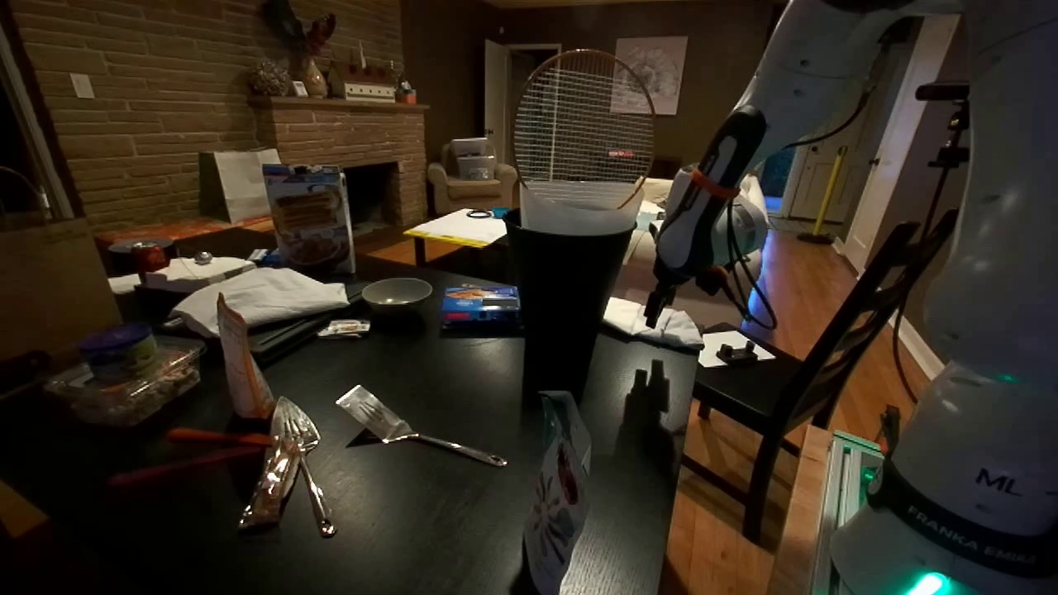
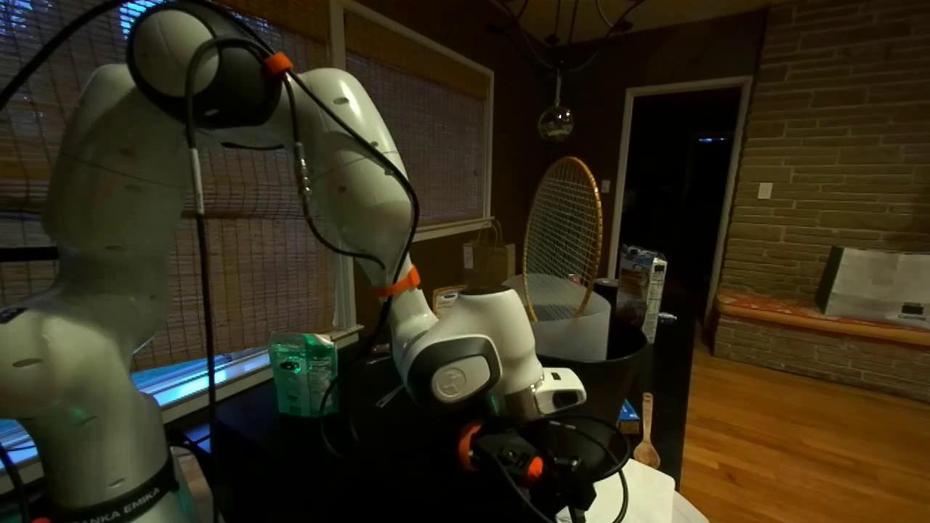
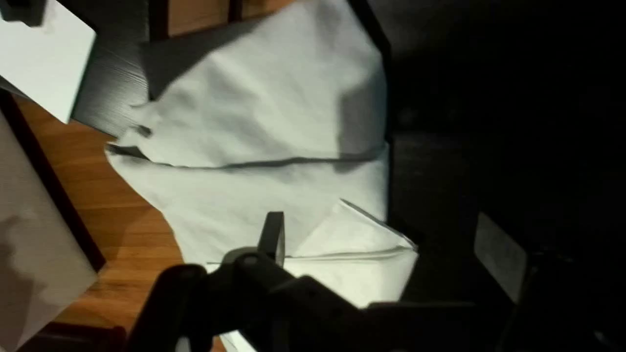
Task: Move the white towel on the right to the left.
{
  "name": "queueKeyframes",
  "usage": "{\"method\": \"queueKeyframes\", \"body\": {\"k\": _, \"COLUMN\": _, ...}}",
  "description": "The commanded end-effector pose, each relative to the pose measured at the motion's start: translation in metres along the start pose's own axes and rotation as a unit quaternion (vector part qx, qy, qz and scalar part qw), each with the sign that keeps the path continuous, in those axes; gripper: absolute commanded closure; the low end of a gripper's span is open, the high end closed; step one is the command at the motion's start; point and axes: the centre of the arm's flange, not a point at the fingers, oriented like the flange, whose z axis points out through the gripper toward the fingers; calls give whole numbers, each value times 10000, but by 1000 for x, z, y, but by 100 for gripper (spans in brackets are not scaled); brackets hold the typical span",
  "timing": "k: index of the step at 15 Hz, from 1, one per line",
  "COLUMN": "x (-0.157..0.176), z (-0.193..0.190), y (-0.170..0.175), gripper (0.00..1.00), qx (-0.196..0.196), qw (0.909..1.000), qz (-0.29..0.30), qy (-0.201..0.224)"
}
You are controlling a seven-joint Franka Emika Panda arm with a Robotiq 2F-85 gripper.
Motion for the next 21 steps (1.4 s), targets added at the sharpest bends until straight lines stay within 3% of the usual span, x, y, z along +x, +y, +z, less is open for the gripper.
{"method": "queueKeyframes", "body": {"k": 1, "x": 5, "z": 33, "y": 0, "gripper": 0, "qx": 472, "qw": 9980, "qz": 165, "qy": 379}}
{"method": "queueKeyframes", "body": {"k": 9, "x": 7, "z": 47, "y": 39, "gripper": 0, "qx": 303, "qw": 9939, "qz": 763, "qy": 732}}
{"method": "queueKeyframes", "body": {"k": 14, "x": 22, "z": 68, "y": 30, "gripper": 0, "qx": 554, "qw": 9895, "qz": 828, "qy": 1043}}
{"method": "queueKeyframes", "body": {"k": 18, "x": 32, "z": 77, "y": 27, "gripper": 0, "qx": 589, "qw": 9907, "qz": 739, "qy": 976}}
{"method": "queueKeyframes", "body": {"k": 19, "x": 33, "z": 80, "y": 27, "gripper": 8, "qx": 618, "qw": 9912, "qz": 750, "qy": 896}}
{"method": "queueKeyframes", "body": {"k": 20, "x": 31, "z": 84, "y": 27, "gripper": 26, "qx": 627, "qw": 9915, "qz": 764, "qy": 852}}
{"method": "queueKeyframes", "body": {"k": 21, "x": 30, "z": 87, "y": 28, "gripper": 32, "qx": 666, "qw": 9914, "qz": 816, "qy": 774}}
